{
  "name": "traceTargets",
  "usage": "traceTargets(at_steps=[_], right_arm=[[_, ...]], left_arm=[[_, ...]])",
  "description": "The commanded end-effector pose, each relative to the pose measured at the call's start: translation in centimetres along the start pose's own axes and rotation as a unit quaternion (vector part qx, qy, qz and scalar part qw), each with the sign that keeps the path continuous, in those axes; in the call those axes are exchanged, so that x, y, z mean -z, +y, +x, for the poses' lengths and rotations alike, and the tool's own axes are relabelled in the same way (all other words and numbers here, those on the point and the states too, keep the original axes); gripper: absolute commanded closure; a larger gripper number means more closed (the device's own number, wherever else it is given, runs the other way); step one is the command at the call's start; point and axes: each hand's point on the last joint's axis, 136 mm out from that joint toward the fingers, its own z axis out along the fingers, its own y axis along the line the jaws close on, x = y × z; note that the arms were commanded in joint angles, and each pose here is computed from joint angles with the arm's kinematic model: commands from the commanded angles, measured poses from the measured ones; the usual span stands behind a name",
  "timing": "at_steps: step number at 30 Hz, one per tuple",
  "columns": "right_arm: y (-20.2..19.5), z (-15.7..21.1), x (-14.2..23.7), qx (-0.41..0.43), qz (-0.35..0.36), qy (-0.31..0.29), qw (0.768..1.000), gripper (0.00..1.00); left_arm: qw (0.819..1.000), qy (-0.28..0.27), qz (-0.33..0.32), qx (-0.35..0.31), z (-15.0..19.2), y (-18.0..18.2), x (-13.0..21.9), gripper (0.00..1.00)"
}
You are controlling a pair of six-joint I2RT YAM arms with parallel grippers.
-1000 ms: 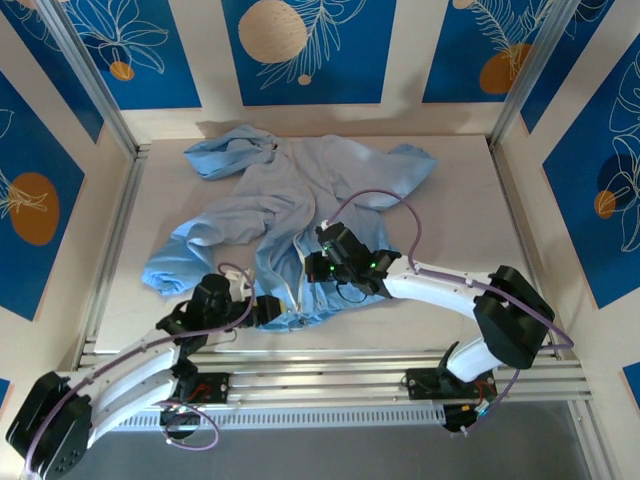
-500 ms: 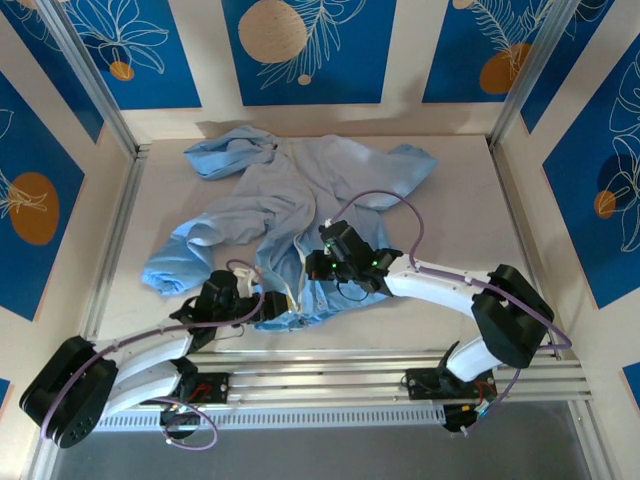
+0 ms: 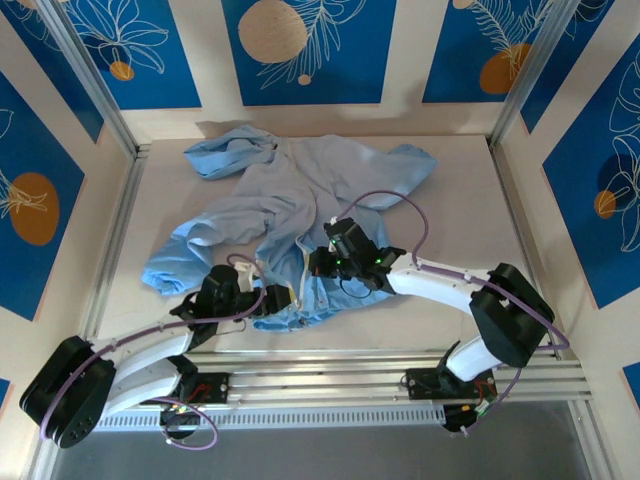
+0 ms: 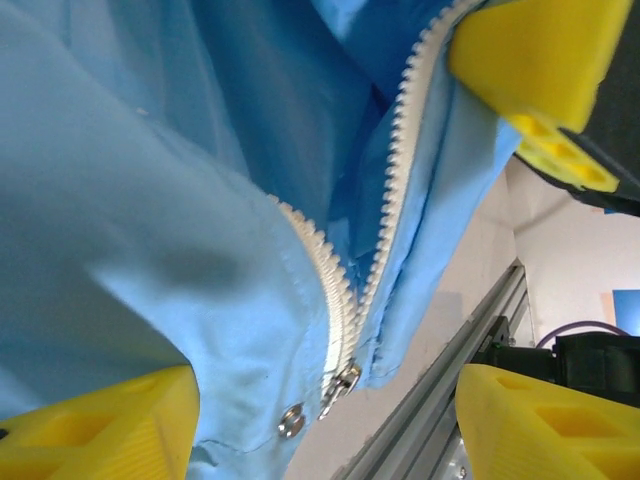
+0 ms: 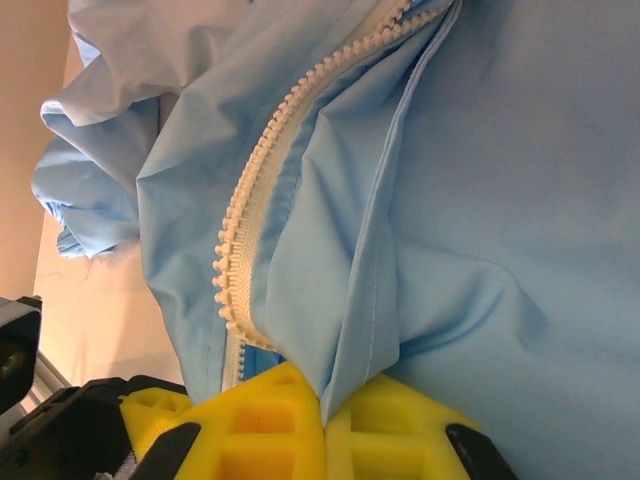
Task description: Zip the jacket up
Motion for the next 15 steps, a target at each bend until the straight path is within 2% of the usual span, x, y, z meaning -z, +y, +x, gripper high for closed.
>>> traceTargets(at_steps=[1,6,12,15], right_arm=[[0.0,-0.3,-0.3,-0.005,-0.011,0.002,1.0,1.0],[-0.4,-0.7,-0.4,-0.011,-0.014,0.004,1.0,1.0],[-0.3,-0.8,-0.6,-0.015,-0.019,0.002,1.0,1.0],[-0.4,-0.7,-0.8,-0.022,-0.023,0.001,0.999,1.0]], left_arm=[[1.0,-0.002,-0.019,0.02,-0.2,0.9,0.0,0.31],[1.0,0.005,0.007,0.021,-0.1,0.4,-0.4,0.36],[0.997,0.057,0.053,-0.005,1.2,-1.2,-1.0,0.38],[0.996,0.065,0.06,-0.008,1.8,-1.4,-1.1,0.39]])
